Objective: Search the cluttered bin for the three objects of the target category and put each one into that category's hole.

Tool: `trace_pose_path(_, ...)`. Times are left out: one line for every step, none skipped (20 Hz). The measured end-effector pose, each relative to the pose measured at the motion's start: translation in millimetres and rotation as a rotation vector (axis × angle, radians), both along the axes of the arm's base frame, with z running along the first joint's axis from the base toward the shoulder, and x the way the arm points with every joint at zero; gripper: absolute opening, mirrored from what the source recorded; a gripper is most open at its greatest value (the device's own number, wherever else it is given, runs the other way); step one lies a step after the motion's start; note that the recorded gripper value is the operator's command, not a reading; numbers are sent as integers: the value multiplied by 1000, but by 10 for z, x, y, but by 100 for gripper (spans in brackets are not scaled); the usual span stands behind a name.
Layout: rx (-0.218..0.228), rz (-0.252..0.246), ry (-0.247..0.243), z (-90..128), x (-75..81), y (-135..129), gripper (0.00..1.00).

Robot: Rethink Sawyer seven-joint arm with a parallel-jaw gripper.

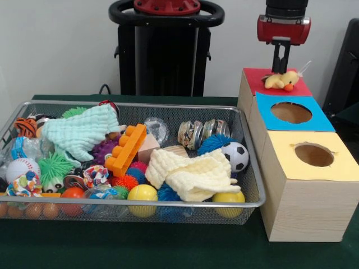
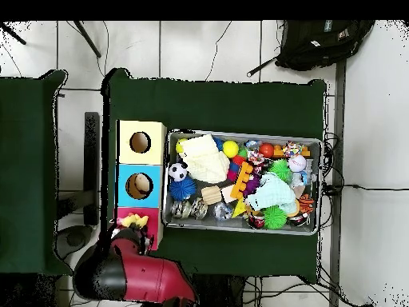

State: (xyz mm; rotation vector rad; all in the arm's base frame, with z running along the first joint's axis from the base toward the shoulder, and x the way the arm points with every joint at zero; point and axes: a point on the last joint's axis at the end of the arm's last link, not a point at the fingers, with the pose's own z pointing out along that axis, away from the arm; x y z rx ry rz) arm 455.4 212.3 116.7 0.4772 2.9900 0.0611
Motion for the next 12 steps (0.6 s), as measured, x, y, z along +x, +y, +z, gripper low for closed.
trace_pose_path(-1,0,0,-11,4,0,0)
trace_pose_path(-2,0,-2,-31,12,-2,0)
trace_pose_path(-3,-1,-3,-45,18,-4,0)
trace_pose_path(-5,-1,-4,-68,25,-5,0)
trace_pose_path(-6,0,-5,-83,26,-6,0)
trace_pose_path(-8,-1,-7,-97,29,-10,0)
trace_pose_path(-10,-1,-11,-116,29,-13,0)
trace_pose_path(-12,-1,-13,-128,30,-15,0)
trace_pose_path(-13,-1,-14,-141,28,-18,0)
trace_pose_path(-14,-1,-15,-147,27,-19,0)
trace_pose_path(-15,-2,-14,-159,25,-20,0)
trace_pose_path(-16,-2,-14,-169,22,-22,0)
